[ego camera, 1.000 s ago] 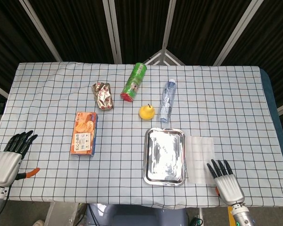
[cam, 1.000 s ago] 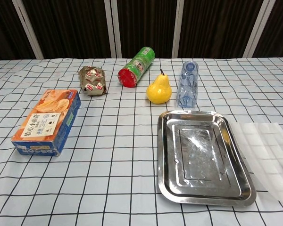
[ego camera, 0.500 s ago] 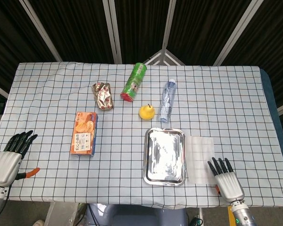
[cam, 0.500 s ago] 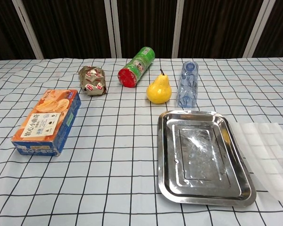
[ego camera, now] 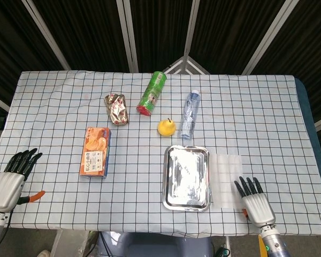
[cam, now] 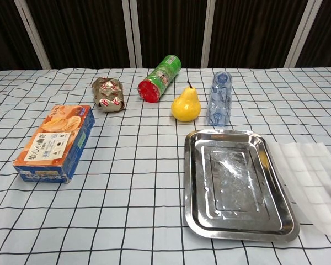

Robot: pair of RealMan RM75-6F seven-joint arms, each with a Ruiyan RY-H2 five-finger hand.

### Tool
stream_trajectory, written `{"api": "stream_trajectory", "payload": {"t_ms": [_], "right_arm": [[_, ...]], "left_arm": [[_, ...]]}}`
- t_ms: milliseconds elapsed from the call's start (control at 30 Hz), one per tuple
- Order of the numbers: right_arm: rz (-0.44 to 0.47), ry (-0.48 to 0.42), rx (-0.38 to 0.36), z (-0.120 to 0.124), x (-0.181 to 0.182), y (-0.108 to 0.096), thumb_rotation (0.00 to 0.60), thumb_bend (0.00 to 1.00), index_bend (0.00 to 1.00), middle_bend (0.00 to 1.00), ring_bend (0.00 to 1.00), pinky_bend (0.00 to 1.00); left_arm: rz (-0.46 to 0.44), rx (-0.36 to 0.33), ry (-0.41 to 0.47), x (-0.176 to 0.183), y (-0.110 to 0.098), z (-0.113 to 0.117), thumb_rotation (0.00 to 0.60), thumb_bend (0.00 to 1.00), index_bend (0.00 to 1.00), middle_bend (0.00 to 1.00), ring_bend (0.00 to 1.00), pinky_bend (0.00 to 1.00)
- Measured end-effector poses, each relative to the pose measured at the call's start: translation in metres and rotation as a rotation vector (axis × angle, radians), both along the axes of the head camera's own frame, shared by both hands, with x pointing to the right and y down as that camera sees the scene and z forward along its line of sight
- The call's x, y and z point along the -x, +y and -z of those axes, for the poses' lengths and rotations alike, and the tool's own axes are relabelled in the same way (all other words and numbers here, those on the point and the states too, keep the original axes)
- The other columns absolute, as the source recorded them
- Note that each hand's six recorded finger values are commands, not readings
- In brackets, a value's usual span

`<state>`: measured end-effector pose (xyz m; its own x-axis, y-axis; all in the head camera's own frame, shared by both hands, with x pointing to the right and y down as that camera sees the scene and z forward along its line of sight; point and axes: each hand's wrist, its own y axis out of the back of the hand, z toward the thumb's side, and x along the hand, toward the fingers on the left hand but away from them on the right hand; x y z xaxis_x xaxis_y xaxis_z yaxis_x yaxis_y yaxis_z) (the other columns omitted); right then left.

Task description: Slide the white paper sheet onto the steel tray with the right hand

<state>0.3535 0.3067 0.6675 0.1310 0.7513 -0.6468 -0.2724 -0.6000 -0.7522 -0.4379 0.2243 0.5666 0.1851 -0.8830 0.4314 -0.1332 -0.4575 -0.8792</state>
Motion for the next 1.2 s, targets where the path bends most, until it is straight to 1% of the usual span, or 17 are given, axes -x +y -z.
{"api": "stream_trajectory", "payload": {"t_ms": [200, 300, 400, 467, 567, 633, 733, 833, 1067, 1200], "right_arm": [[0.008, -0.032, 0.000, 0.000, 0.005, 0.001, 0.600, 0.41, 0.00, 0.00, 0.00, 0.00], [0.021, -0.052, -0.006, -0.001, 0.008, 0.001, 0.600, 0.41, 0.04, 0.00, 0.00, 0.00], [0.022, -0.079, -0.016, -0.002, 0.010, -0.001, 0.600, 0.42, 0.14, 0.00, 0.00, 0.00], [0.020, -0.095, -0.021, -0.003, 0.012, -0.002, 0.600, 0.42, 0.25, 0.02, 0.00, 0.00], [0.023, -0.113, -0.034, -0.004, 0.014, -0.004, 0.600, 0.45, 0.42, 0.09, 0.00, 0.00], [0.021, -0.125, -0.041, -0.004, 0.015, -0.005, 0.600, 0.46, 0.50, 0.11, 0.00, 0.00], [0.021, -0.142, -0.051, -0.004, 0.015, -0.006, 0.600, 0.48, 0.57, 0.13, 0.00, 0.00], [0.025, -0.153, -0.057, -0.004, 0.015, -0.006, 0.600, 0.51, 0.62, 0.15, 0.00, 0.00], [0.028, -0.164, -0.064, -0.002, 0.015, -0.006, 0.600, 0.53, 0.66, 0.17, 0.01, 0.00], [0.023, -0.175, -0.070, -0.001, 0.015, -0.008, 0.600, 0.53, 0.66, 0.17, 0.01, 0.00]], "left_arm": [[0.002, 0.002, 0.001, 0.000, 0.000, 0.000, 0.600, 0.00, 0.00, 0.00, 0.00, 0.00], [0.003, 0.002, 0.001, 0.000, 0.000, 0.000, 0.600, 0.00, 0.00, 0.00, 0.00, 0.00], [0.004, 0.002, 0.001, 0.001, 0.000, 0.000, 0.600, 0.00, 0.00, 0.00, 0.00, 0.00], [0.005, 0.002, 0.000, 0.001, 0.000, 0.000, 0.600, 0.00, 0.00, 0.00, 0.00, 0.00], [0.005, 0.003, 0.000, 0.001, 0.000, 0.000, 0.600, 0.00, 0.00, 0.00, 0.00, 0.00], [0.006, 0.004, 0.001, 0.001, 0.000, 0.000, 0.600, 0.00, 0.00, 0.00, 0.00, 0.00], [0.007, 0.004, 0.002, 0.001, 0.000, 0.000, 0.600, 0.00, 0.00, 0.00, 0.00, 0.00], [0.007, 0.004, 0.003, 0.001, 0.000, 0.000, 0.600, 0.00, 0.00, 0.00, 0.00, 0.00], [0.008, 0.005, 0.005, 0.001, 0.000, 0.000, 0.600, 0.00, 0.00, 0.00, 0.00, 0.00], [0.008, 0.006, 0.005, 0.001, 0.000, -0.001, 0.600, 0.00, 0.00, 0.00, 0.00, 0.00]]}}
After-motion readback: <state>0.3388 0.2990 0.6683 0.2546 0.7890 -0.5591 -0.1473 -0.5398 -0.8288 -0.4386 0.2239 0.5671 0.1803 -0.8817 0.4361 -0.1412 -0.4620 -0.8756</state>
